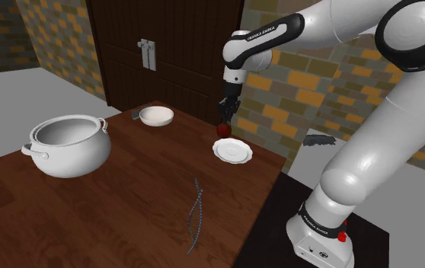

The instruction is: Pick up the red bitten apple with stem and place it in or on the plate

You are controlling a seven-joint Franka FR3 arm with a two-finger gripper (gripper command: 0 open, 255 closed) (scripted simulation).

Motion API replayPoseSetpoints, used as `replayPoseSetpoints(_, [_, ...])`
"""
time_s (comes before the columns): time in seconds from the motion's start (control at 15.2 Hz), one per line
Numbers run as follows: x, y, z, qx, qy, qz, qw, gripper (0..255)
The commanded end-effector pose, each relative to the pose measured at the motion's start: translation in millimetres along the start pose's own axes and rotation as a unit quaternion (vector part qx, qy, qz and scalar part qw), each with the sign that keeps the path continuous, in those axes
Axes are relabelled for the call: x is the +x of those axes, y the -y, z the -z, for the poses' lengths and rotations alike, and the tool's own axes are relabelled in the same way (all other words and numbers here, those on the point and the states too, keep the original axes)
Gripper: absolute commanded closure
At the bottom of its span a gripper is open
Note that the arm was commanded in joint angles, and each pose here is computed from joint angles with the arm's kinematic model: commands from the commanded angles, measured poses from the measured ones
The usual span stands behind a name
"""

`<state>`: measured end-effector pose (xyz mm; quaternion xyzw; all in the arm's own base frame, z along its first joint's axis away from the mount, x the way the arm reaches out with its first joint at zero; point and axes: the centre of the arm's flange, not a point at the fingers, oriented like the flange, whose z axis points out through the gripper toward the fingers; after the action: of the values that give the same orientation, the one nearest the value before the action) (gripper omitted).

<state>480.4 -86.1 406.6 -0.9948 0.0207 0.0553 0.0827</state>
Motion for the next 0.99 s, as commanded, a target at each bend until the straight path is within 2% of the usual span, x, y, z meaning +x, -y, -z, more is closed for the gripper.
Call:
replayPoseSetpoints(0.0, [-4,-26,7,0.0,0.0,0.001,1.0,255])
replayPoseSetpoints(0.26, [-12,-75,20,0.0,0.0,0.001,1.0,255])
replayPoseSetpoints(0.92, [-6,-84,-32,0.0,0.0,0.001,1.0,255])
